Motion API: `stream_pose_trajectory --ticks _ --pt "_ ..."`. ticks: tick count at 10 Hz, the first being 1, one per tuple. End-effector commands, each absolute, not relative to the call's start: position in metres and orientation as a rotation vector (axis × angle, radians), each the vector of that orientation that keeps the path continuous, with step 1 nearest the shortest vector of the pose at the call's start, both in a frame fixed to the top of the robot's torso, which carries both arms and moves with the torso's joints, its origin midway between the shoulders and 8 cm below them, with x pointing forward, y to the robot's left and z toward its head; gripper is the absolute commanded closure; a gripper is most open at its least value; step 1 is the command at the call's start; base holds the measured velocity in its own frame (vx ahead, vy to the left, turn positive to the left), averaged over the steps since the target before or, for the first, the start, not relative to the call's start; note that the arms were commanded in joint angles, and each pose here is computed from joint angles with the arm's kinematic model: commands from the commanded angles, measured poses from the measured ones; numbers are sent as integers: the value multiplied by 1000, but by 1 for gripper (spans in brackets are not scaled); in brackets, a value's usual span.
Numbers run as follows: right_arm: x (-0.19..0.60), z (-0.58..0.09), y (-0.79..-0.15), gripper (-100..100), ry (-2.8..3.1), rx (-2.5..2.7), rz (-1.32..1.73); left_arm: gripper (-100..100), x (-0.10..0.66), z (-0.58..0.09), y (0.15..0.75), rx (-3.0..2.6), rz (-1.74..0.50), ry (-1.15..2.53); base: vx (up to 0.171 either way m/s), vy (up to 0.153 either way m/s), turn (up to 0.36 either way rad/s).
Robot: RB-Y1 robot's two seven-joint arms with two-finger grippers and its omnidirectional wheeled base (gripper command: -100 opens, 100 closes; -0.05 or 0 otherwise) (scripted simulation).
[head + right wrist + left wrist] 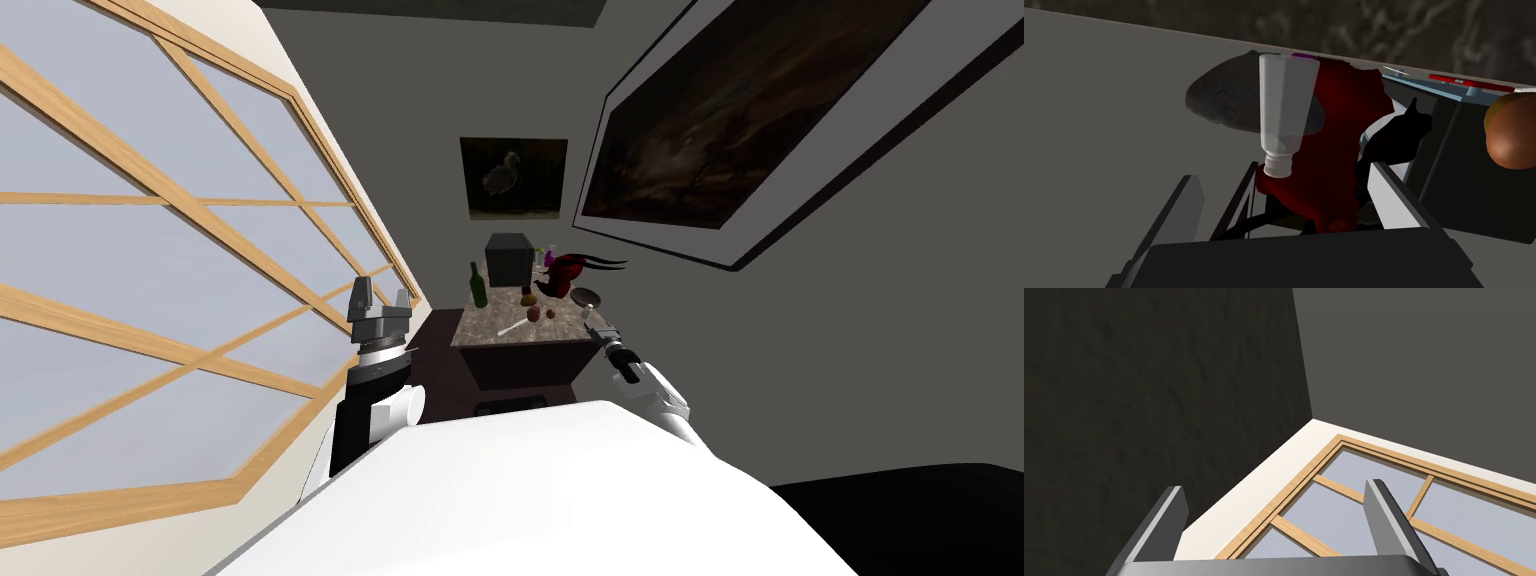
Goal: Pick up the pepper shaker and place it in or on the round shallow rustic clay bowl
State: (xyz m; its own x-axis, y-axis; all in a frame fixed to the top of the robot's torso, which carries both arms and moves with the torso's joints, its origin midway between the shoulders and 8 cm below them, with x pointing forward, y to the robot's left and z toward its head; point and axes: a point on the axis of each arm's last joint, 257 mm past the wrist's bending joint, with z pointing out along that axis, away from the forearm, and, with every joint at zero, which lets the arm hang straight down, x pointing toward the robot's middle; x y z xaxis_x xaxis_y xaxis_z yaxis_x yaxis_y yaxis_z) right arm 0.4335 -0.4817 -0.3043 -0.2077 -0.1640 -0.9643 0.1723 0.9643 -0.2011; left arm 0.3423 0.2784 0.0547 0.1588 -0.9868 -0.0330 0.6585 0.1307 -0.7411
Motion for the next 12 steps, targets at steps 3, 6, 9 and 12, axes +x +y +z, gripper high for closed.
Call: stream_pose_trajectory --ticks 3,6,9,12 --pt "432 -303 -476 -100 1725 -34 -338 0 342 55 278 -666 -1309 612 -22 -42 -39" --pt "436 -303 -462 -100 1691 -65 -346 0 342 55 278 -666 -1309 612 6 -59 -31" --pt "444 -303 -441 -100 1652 -88 -335 0 342 55 278 -666 -1309 612 21 -86 -16" --pt "451 -304 -421 -100 1622 -94 -313 0 342 55 278 -666 -1309 612 35 -65 -6"
